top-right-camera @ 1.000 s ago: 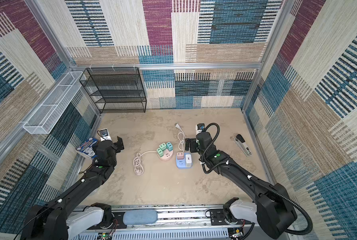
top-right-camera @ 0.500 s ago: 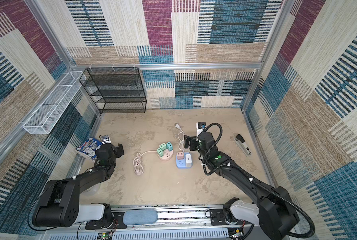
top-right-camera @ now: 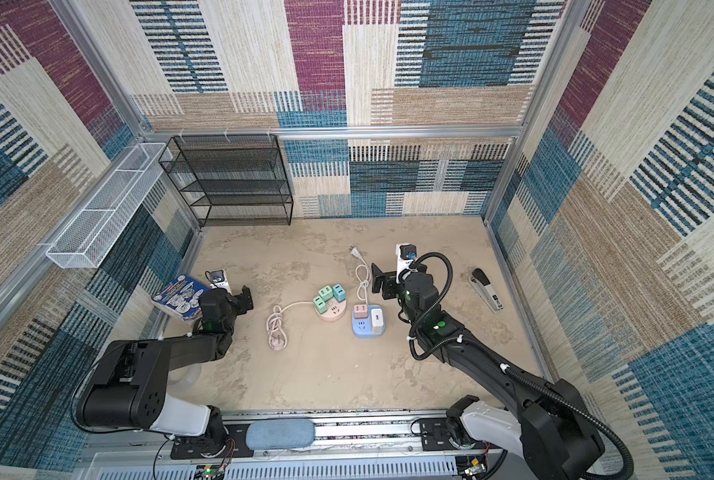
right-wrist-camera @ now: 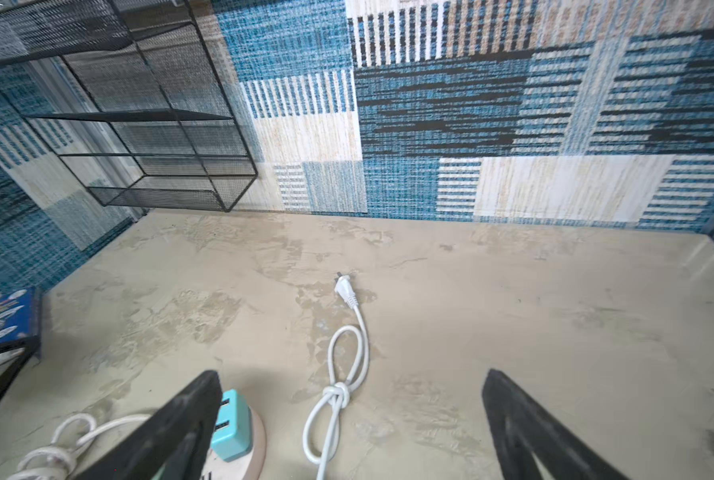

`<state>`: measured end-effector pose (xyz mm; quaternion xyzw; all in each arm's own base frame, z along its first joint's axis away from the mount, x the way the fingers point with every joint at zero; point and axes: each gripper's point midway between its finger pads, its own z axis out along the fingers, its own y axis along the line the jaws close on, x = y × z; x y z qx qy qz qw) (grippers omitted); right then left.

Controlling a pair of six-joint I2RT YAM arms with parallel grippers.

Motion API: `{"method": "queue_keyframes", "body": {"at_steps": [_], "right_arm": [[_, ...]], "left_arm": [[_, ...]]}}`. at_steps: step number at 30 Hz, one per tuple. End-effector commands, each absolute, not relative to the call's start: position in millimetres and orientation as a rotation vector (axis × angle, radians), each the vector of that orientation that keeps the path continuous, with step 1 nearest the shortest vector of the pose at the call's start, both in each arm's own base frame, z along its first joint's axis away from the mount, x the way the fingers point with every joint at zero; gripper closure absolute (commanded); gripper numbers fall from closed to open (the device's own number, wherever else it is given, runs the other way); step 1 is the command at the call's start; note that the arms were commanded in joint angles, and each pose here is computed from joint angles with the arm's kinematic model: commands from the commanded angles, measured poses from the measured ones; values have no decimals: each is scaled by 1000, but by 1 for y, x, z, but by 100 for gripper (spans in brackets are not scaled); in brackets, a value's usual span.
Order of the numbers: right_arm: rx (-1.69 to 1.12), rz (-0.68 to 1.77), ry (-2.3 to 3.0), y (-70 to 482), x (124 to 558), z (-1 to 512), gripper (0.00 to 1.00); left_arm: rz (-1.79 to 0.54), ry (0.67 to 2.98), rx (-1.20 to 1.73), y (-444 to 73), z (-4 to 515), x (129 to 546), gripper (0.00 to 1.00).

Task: Insert the plug

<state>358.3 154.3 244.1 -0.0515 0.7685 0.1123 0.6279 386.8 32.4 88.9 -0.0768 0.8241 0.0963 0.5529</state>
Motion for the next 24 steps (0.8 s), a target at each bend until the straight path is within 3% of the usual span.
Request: {"method": "queue_keyframes", "body": {"at_steps": [1,8,13,17,19,24], "right_arm": [[-88,57,1742,130,367,249,0],[113,-132,1636,54,364,240,0],[121,-210,1671,25,383,193,0],[60,-167,1633,3,381,159,0],[59,-45,1589,-4,370,151,0],[90,-30,1592,-12,371,147,0]], "left_arm": [[185,1880,-128,24,101,386,1],[223,1894,-158,31,98,394,1],[222,1891,-158,31,99,394,1],[222,1898,-159,31,99,395,1],[222,1903,-159,31,98,394,1],[222,1901,-159,31,99,395,1]]}}
